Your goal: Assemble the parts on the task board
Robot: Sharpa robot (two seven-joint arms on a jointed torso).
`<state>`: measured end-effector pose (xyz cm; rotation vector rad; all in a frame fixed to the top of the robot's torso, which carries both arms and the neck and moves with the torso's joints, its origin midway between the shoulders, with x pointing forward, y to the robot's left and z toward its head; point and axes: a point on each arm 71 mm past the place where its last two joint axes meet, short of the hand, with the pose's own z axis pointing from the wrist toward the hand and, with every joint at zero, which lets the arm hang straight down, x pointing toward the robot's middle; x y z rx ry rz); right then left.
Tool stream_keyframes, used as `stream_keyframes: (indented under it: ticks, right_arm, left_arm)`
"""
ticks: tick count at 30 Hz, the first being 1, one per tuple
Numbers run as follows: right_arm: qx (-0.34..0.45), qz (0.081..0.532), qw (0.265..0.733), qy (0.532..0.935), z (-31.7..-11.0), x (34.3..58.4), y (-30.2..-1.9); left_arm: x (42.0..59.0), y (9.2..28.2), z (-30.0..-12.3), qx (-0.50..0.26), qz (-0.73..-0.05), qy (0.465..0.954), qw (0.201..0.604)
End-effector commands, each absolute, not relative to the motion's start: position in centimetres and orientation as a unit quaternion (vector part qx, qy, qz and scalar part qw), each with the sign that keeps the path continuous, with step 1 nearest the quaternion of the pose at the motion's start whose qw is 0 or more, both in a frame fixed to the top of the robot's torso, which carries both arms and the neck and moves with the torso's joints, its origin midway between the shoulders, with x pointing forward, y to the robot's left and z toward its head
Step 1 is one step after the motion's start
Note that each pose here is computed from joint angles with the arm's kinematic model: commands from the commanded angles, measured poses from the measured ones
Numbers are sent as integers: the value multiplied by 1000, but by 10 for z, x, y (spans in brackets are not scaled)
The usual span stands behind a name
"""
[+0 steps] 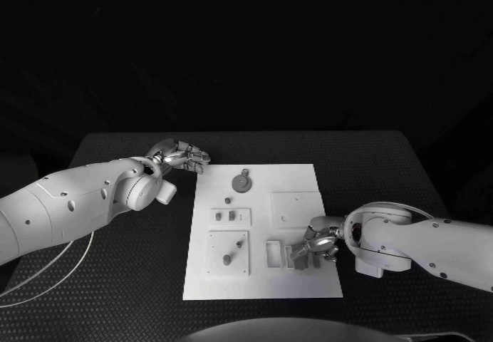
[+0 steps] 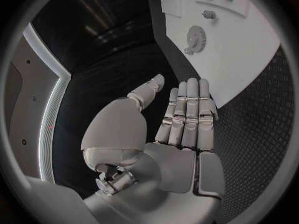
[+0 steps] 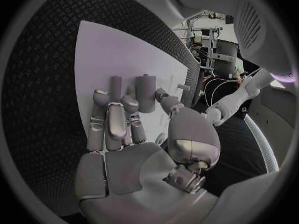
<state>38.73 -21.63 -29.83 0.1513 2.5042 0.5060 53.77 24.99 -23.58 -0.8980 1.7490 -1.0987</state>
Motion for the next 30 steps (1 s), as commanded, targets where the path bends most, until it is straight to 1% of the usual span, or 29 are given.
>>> stream_keyframes:
  ticks: [1, 6, 16, 21, 30]
  right_arm:
    - [76, 202, 282, 935, -301, 383, -220]
    - [84, 225, 276, 931, -295, 380, -218]
    - [91, 240, 292, 921, -276, 385, -212]
    - [89, 242, 292, 921, -275, 385, -207]
    - [87, 235, 274, 929, -281, 389, -190]
  left_arm:
    - [537, 249, -235, -359, -446, 701, 425]
    - [537, 249, -235, -360, -445, 701, 426]
    - [538, 249, -235, -360, -445, 701, 426]
    - [538, 248, -235, -359, -445, 702, 425]
    - [538, 246, -236, -358, -447, 703, 422]
